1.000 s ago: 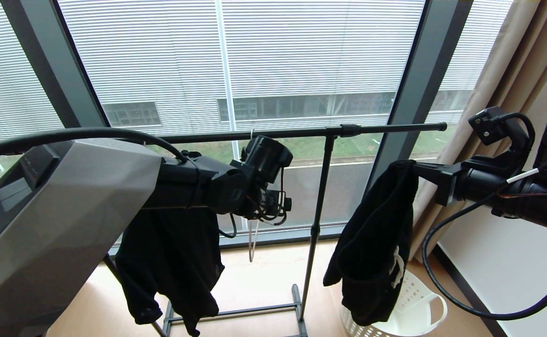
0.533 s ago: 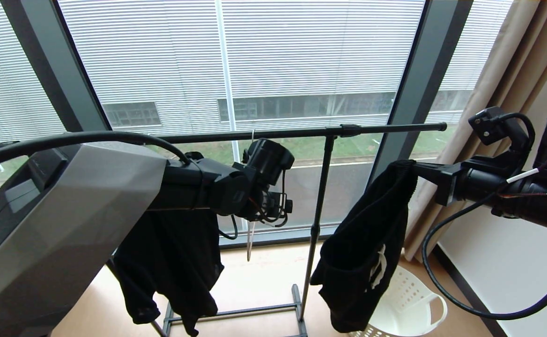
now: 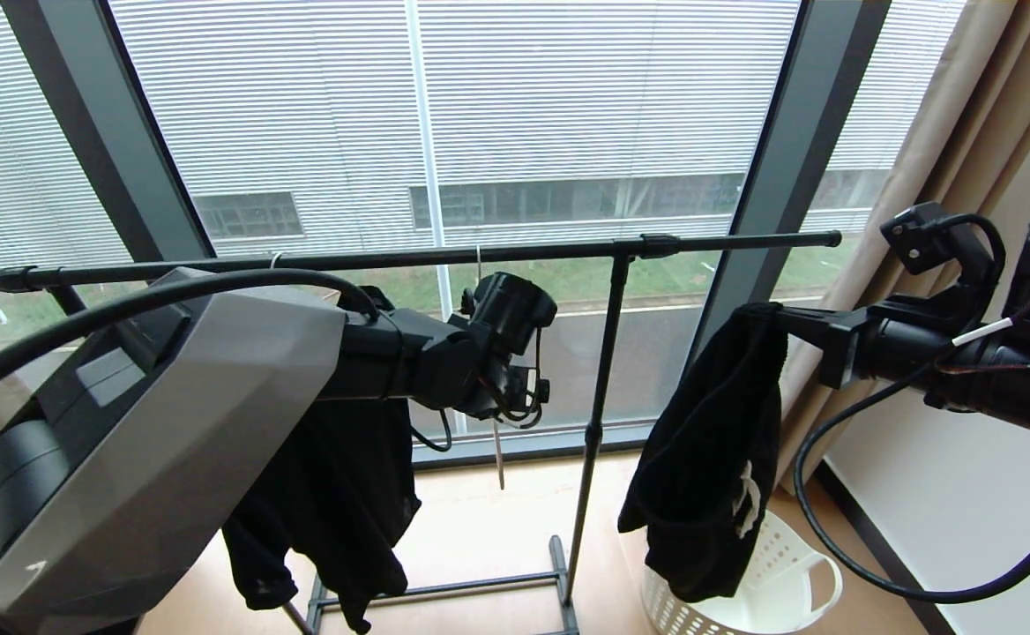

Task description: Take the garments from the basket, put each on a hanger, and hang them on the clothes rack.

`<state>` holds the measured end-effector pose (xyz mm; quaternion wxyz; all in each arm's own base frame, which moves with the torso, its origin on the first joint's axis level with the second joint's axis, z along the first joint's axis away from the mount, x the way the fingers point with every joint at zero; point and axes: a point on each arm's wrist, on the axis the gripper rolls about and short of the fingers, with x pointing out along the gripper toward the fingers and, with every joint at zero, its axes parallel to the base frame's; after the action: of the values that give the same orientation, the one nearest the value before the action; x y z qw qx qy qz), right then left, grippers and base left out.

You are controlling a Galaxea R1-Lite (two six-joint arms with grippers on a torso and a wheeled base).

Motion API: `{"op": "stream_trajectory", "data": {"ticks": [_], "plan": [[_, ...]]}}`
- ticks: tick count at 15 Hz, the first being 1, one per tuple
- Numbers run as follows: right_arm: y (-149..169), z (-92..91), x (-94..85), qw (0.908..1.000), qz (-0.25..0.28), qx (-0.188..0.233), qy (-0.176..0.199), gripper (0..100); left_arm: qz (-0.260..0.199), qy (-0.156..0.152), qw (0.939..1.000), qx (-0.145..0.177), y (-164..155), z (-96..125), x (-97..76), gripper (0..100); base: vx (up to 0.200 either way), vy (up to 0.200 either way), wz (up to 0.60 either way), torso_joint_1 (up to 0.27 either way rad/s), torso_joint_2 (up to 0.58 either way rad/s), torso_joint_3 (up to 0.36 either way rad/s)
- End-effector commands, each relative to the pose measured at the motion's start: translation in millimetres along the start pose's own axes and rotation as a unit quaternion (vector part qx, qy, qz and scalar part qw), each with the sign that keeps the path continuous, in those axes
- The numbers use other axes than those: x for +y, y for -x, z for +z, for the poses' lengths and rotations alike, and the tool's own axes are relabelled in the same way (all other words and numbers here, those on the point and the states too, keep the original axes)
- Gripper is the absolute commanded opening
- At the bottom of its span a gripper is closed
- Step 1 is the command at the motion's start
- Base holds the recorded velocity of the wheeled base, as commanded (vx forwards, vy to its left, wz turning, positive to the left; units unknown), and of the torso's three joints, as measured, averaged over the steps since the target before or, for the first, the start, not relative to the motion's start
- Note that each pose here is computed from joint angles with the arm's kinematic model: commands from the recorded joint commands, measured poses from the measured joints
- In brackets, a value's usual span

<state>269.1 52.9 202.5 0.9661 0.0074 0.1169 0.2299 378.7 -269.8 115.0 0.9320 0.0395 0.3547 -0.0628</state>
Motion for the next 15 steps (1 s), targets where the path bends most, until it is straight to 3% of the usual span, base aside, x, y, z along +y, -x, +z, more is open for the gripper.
{"op": "stream_trajectory", "data": {"ticks": [1,2,8,15], "plan": [[0,0.1,-0.1,1.0000,0.000,0.000,0.000,0,0.003,-0.002,1.0000,0.006,-7,-4,-1.4,100,0.000,0.000,0.00,0.000,0.00,0.000],[-1,-0.3,-0.2,1.0000,0.000,0.001,0.000,0,0.003,-0.002,1.0000,0.006,-7,-4,-1.4,0,0.000,0.000,0.00,0.000,0.00,0.000],[-1,-0.7,0.6,1.0000,0.002,0.001,0.000,0,0.003,-0.002,1.0000,0.006,-6,-4,-1.3,0,0.000,0.000,0.00,0.000,0.00,0.000],[-1,-0.7,0.6,1.0000,0.002,0.001,0.000,0,-0.005,0.006,0.9998,-0.020,18,13,4.2,0,0.000,0.000,0.00,0.000,0.00,0.000]]}}
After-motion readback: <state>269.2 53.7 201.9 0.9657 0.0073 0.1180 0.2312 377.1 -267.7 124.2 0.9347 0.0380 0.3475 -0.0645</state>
